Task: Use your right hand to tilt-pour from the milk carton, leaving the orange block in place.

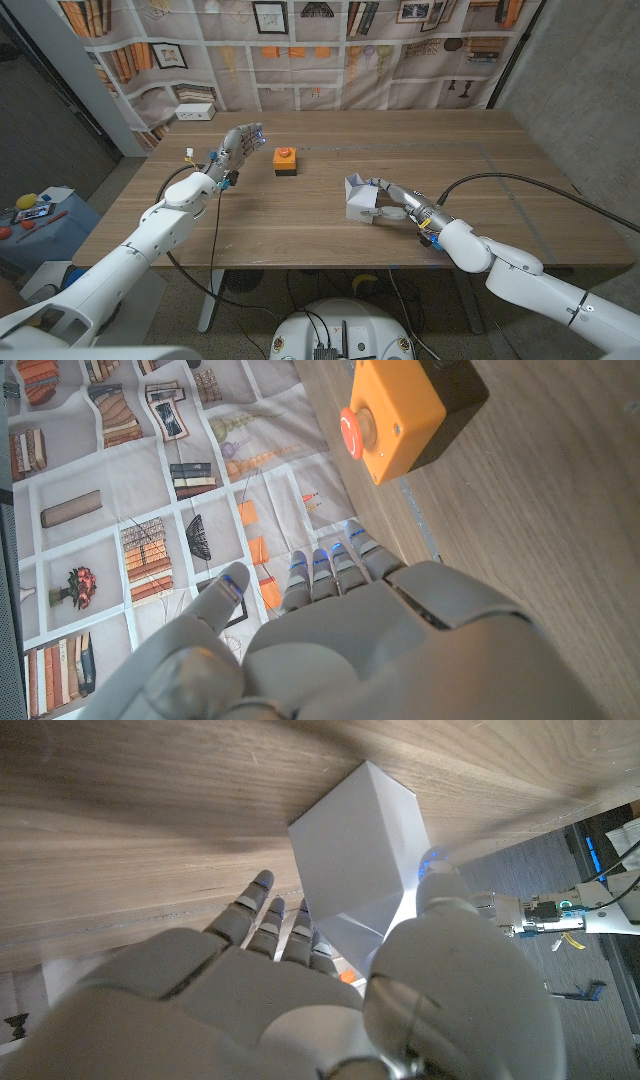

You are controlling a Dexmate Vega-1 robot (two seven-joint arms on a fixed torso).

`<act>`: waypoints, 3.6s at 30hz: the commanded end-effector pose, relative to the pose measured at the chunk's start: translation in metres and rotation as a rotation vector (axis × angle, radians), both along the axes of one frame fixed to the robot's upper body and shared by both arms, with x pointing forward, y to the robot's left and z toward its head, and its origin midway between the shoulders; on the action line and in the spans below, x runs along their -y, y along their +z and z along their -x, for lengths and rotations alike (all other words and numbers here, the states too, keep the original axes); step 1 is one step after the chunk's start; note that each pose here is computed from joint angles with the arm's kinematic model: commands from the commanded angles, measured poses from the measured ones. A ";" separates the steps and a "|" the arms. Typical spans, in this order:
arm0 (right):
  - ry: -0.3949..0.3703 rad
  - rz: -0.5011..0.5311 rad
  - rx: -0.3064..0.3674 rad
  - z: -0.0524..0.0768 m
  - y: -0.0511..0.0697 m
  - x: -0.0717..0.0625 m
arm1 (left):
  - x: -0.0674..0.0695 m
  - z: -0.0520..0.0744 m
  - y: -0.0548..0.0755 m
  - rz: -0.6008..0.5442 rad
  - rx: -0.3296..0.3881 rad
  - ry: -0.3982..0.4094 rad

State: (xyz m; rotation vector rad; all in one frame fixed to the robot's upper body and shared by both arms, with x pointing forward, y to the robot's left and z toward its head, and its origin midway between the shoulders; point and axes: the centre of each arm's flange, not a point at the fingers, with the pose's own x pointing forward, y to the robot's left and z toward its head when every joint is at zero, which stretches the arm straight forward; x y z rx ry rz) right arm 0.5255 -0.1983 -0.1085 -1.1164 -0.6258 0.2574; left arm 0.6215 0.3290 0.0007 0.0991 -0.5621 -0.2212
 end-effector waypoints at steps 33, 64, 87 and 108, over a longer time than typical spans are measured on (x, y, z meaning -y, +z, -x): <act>-0.026 -0.066 0.042 0.005 0.012 0.007 | 0.011 0.009 -0.008 0.005 -0.030 -0.005; -0.038 -0.034 0.066 0.004 0.073 0.048 | 0.036 0.029 -0.018 0.037 -0.072 0.028; -0.060 0.009 0.064 -0.002 0.114 0.089 | 0.065 0.036 -0.020 0.049 -0.092 0.040; -0.124 0.182 0.051 -0.015 0.152 0.117 | 0.087 0.027 -0.014 0.044 -0.102 0.041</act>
